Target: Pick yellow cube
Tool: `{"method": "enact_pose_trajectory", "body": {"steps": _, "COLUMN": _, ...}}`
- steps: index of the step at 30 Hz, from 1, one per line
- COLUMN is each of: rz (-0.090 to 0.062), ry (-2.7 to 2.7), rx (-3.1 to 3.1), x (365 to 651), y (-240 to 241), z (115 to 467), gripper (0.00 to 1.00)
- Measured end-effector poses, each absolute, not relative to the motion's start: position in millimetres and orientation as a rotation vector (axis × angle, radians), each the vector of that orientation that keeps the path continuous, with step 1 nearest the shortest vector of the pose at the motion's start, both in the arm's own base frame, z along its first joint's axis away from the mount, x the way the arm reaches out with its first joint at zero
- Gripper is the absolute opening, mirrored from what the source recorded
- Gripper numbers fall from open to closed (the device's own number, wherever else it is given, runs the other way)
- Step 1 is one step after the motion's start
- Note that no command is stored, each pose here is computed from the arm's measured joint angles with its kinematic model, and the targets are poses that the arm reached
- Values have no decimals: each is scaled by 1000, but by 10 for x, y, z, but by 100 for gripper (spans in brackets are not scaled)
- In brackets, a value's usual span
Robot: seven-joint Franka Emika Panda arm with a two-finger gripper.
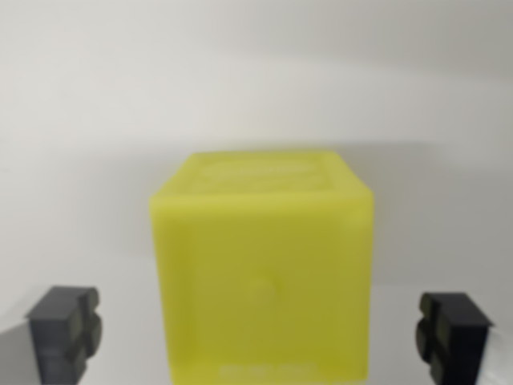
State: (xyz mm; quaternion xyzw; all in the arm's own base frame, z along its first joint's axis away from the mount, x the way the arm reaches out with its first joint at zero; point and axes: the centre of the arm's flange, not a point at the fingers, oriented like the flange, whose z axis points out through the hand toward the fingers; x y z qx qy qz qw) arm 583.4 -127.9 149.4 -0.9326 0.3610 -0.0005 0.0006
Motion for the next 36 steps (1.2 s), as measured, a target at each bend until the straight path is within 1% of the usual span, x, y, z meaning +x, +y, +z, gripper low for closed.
{"method": "enact_pose_trajectory", "body": {"steps": 13, "rz": 2, "ry": 1132, "rx": -2930, "x": 5832, "y": -1286, "z": 1177, "gripper": 100}}
{"method": "enact_pose_trajectory", "body": {"steps": 23, "rz": 2, "ry": 1131, "rx": -2931, "x": 5833, "y": -1289, "z": 1150, "gripper": 100}}
{"method": "enact_pose_trajectory", "body": {"steps": 24, "rz": 2, "ry": 1131, "rx": -2931, "x": 5833, "y": -1289, "z": 1150, "gripper": 0}}
{"method": "enact_pose_trajectory", "body": {"steps": 29, "rz": 3, "ry": 1131, "rx": -2931, "x": 5832, "y": -1289, "z": 1178, "gripper": 0}}
{"method": "enact_pose_trajectory", "body": {"steps": 36, "rz": 2, "ry": 1130, "rx": -2932, "x": 5834, "y": -1290, "z": 1350, "gripper": 0}}
